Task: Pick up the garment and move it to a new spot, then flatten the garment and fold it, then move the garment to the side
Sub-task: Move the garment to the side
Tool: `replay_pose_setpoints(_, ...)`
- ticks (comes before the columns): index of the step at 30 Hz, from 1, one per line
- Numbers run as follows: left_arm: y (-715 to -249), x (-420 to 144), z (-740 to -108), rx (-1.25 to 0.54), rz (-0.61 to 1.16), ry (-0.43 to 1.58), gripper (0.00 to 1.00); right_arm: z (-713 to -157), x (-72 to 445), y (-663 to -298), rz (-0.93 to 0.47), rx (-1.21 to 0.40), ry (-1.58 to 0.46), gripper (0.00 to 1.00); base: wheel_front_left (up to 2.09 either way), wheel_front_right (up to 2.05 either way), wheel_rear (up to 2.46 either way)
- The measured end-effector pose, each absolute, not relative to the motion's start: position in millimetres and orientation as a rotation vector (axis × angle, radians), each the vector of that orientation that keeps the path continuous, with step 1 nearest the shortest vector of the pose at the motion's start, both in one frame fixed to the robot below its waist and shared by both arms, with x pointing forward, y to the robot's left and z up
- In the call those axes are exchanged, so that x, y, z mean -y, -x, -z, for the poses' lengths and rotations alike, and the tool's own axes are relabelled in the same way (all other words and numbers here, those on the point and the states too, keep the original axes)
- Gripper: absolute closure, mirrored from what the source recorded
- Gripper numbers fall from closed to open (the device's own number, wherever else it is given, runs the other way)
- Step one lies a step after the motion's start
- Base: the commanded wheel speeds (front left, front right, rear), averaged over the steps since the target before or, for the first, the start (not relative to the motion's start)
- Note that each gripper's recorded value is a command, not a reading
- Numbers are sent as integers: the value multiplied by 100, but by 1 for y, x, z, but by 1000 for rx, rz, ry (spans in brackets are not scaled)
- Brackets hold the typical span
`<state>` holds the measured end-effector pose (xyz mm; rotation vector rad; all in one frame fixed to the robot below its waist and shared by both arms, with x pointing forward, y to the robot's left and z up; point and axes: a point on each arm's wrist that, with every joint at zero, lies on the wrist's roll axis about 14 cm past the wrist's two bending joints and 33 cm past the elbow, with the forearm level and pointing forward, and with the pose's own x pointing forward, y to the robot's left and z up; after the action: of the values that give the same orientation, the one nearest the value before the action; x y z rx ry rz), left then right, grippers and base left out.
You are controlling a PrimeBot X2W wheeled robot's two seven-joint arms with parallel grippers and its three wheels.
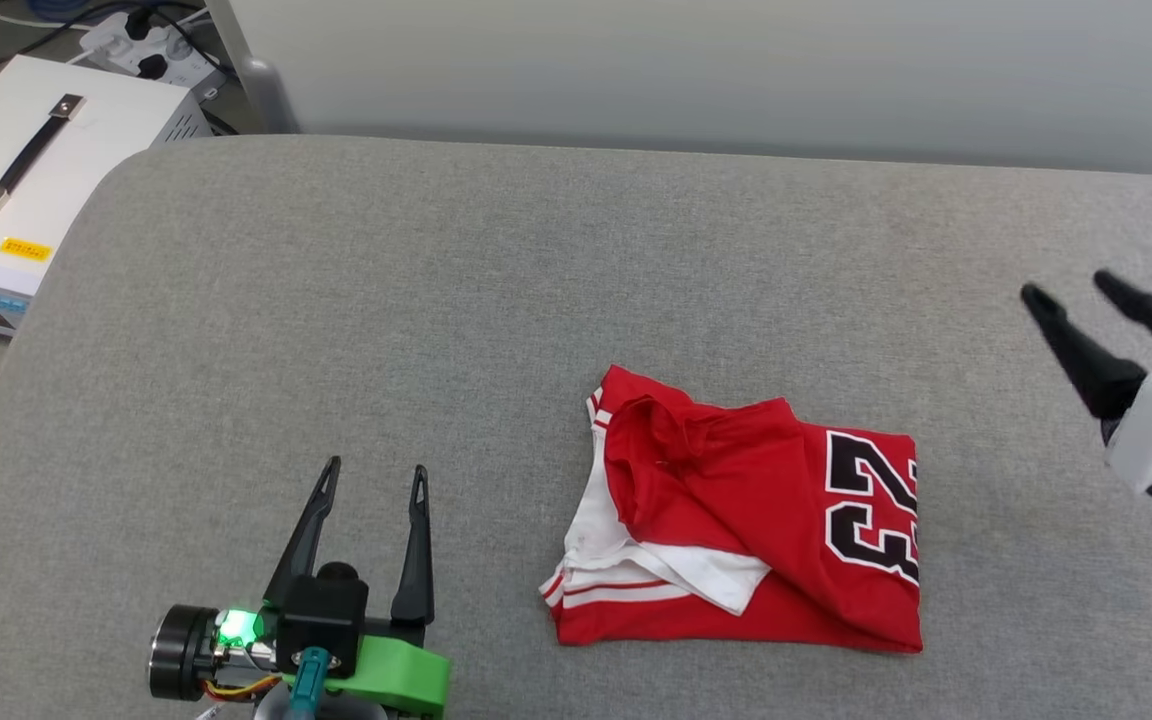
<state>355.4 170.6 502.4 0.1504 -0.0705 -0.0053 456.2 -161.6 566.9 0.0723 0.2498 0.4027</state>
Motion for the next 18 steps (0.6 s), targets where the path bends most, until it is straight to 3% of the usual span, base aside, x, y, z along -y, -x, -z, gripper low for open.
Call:
replay_pose_setpoints(8,-359,-172,-498,55,-8,-140,0,-485,141,-423,-542,-748,-92,0,0,0,0)
replay_pose_setpoints(13,-365,-176,-495,46,-21,-143,0,-443,133,-403,-578,-925,-118,0,0,0,0)
replay_pose_setpoints(18,-371,-179,-490,29,-31,-143,0,-417,122,-397,-598,-1000,-174,0,0,0,0)
